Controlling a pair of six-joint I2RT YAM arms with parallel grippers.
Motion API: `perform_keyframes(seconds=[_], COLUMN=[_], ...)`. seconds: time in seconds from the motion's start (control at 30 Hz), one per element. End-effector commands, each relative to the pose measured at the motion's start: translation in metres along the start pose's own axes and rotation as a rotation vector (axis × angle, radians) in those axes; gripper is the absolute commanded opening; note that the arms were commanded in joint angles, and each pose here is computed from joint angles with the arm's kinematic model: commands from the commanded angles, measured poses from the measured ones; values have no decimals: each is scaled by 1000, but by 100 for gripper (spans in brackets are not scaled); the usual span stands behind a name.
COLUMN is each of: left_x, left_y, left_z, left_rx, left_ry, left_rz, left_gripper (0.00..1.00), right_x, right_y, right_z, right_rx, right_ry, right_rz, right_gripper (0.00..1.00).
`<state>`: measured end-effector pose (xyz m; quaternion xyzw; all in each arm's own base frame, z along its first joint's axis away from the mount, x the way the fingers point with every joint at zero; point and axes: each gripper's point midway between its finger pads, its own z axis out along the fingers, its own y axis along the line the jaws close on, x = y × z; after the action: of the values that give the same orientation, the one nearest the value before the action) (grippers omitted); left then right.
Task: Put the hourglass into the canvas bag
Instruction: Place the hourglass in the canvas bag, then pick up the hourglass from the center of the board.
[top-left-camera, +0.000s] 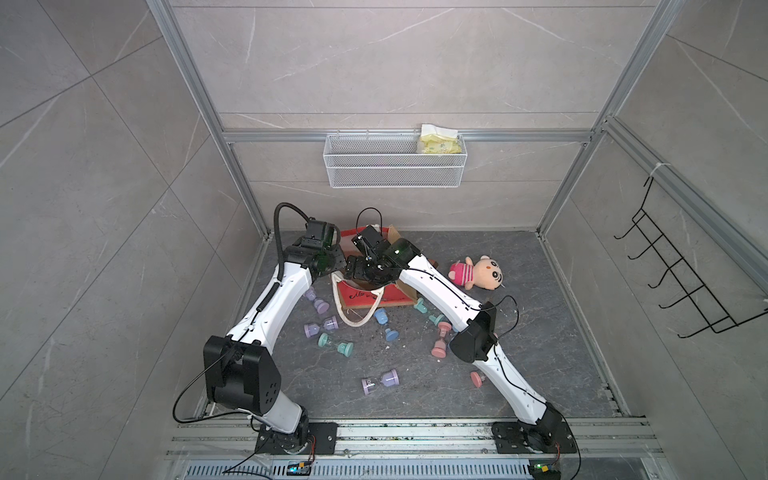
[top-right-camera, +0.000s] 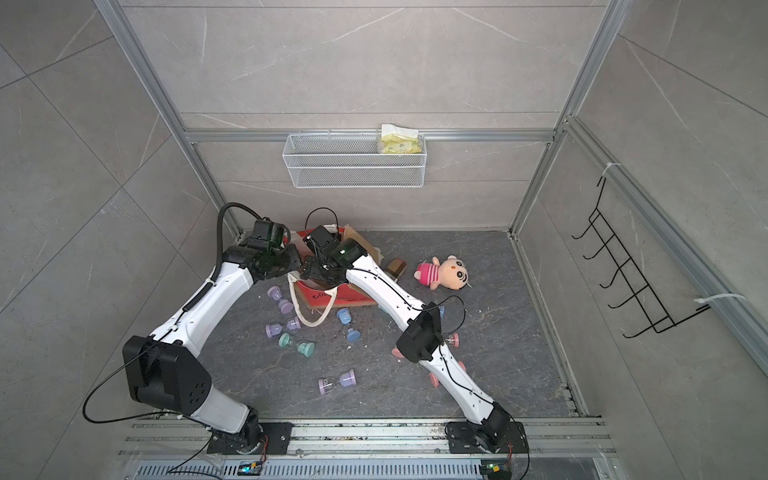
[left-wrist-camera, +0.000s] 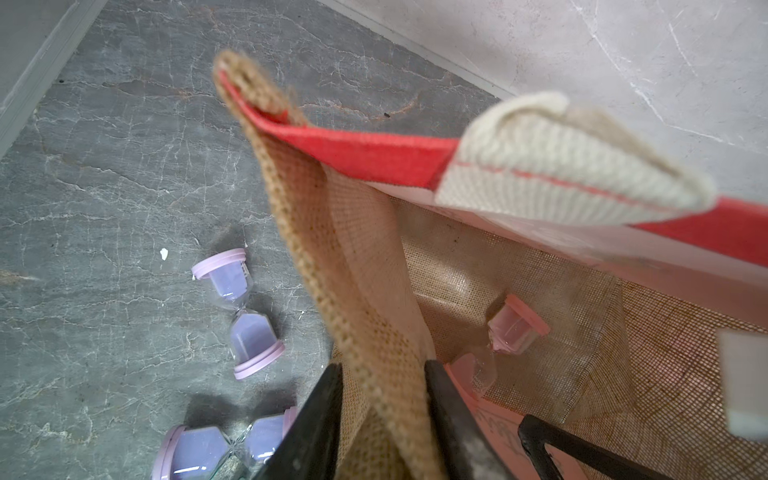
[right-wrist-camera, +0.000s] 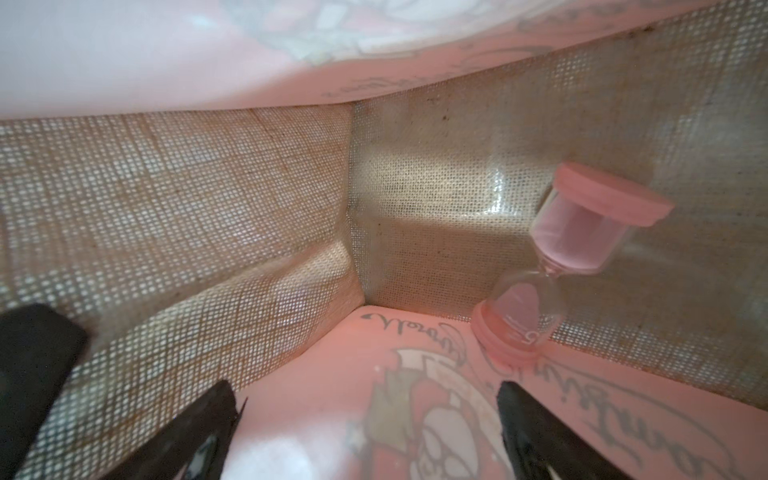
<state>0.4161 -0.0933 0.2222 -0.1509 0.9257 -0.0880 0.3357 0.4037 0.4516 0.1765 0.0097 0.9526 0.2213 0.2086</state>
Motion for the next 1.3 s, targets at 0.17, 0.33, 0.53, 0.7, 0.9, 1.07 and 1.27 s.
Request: perform_keyframes(seconds=[0.17,0.33,0.53,0.7,0.9,1.07,1.27], left_x=[-14,-8,-8,-18,-22,-24,-22], left_y=[12,13,11,12,9,16,13], left_z=[-23,-22,-18,-21,-20,-22,-20], left_rx=[-37,5,14,17,42,12,35], left_ry=[-54,-52,-45,-74,-75,-85,-83], left_rz=[-2,-12,-9,-32,-54,-52,-70], left_gripper=[20,12,11,12,12,12,11], right_x=[-23,-23,-25,-26,-28,-25,-6], right_y=[41,45,44,47,46,9,-73], right_z=[-74,-90,-108,-132,-174,-211,-225], right_rx=[-166,-193,-193,-222,-247,-124,20], right_ry=[-91,-87,-102,-111,-147,-206,-221], right_rz=[-34,-42,-51,-94,-155,-228,-234], right_gripper=[99,99,99,99,99,99,99])
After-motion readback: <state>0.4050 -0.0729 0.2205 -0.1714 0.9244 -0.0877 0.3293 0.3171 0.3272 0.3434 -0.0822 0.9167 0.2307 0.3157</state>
